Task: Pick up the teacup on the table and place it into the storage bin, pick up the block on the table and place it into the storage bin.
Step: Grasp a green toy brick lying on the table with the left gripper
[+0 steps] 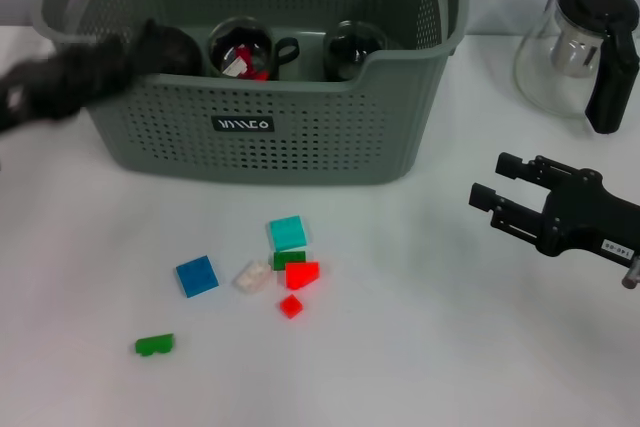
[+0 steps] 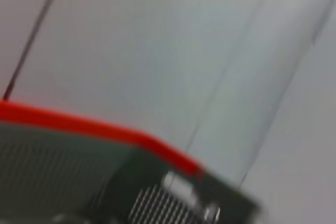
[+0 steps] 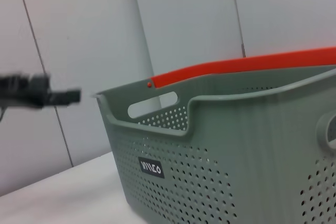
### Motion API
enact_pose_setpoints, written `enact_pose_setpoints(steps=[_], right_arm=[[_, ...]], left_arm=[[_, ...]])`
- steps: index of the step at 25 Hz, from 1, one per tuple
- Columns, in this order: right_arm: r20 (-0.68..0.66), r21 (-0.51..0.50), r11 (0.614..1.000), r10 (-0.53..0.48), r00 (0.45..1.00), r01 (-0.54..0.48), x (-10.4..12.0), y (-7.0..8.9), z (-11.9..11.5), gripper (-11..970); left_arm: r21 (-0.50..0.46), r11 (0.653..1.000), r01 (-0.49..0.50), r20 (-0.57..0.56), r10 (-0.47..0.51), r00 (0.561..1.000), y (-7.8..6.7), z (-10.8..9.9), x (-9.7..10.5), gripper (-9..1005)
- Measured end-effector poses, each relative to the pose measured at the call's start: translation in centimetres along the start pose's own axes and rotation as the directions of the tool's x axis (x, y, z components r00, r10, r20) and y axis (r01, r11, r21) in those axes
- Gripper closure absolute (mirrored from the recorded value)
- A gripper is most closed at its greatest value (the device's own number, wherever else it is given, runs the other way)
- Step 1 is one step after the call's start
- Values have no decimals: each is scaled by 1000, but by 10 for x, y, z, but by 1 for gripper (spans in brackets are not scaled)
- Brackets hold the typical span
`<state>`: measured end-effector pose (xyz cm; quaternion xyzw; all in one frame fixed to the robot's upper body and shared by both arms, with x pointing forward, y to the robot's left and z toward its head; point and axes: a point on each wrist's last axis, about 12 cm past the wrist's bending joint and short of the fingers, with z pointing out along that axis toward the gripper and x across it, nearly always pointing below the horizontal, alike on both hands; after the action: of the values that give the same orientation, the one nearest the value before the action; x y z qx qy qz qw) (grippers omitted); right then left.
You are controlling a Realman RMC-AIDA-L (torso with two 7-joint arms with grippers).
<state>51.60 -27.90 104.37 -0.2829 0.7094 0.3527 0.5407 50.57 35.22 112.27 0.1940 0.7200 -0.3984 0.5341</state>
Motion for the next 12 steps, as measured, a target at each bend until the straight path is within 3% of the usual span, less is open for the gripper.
enact_pose_setpoints(steps=[2, 7, 9, 12], right_arm=[[0, -2, 1000, -2, 1000, 2, -1, -1, 0, 314], [-1, -5, 1000, -3, 1000, 3, -2, -1, 3, 315], [-3, -7, 1000, -1, 1000, 1, -1, 0, 4, 315], [-5, -8, 1000, 1, 1000, -1, 0, 1, 5, 315]], left_arm=[[0, 1000, 0, 0, 0, 1000, 0, 0, 0, 154], [42, 964, -263, -103, 266, 958, -14, -13, 44, 158], [59, 958, -281, -151, 286, 946, -16, -12, 58, 159], [45, 971, -235, -223, 239, 945, -11, -9, 75, 161]])
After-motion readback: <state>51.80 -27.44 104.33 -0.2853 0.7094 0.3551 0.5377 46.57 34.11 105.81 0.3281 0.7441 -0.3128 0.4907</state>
